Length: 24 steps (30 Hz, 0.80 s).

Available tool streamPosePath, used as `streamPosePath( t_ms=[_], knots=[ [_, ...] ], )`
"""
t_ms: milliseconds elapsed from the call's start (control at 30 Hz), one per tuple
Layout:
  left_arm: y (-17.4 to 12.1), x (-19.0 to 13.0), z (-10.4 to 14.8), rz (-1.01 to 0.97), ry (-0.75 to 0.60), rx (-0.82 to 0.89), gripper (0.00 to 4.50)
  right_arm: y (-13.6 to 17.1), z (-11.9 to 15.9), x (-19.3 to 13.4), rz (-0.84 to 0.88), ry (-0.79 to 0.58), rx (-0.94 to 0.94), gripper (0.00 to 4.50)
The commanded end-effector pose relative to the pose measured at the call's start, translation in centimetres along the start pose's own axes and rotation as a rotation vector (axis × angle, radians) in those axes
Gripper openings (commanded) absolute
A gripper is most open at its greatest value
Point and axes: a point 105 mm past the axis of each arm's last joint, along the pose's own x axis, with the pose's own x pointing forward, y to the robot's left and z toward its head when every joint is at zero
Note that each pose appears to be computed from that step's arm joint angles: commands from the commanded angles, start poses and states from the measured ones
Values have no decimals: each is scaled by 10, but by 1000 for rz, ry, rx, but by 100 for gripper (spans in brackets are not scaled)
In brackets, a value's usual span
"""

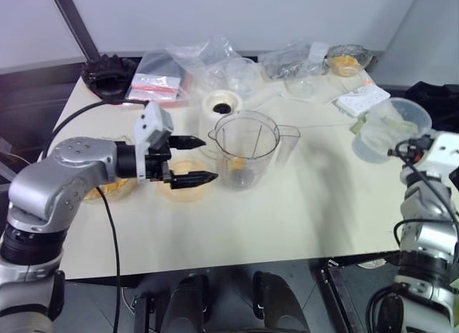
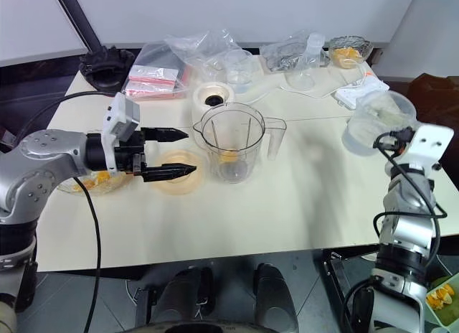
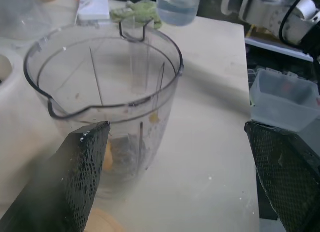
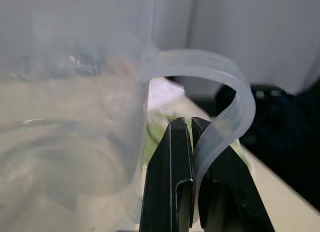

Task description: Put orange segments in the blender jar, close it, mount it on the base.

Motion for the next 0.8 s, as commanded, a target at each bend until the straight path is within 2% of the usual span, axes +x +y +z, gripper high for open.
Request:
streamPosePath(
  t_ms=[33, 233, 533, 700, 733, 767, 800],
  knots=[
    [-1, -3, 6, 8, -10, 32, 450, -11, 7, 1, -44, -72, -21, 2],
    [0, -1, 3, 10, -2, 26, 450, -11, -37, 5, -59, 26, -30, 2],
    [3, -1, -3, 38, 11, 20, 450, -2, -70, 6, -53, 112, -3, 2],
    [5, -2, -6, 50, 19, 16, 450, 1, -76, 6, -42, 126, 11, 2],
    [5, -2, -6, 53, 21, 16, 450, 1, -77, 5, -42, 129, 10, 67],
    [5, -2, -7, 54, 22, 17, 450, 1, -78, 5, -41, 131, 9, 90],
    [5, -2, -7, 55, 23, 17, 450, 0, -79, 5, -43, 135, 7, 147]
  ],
)
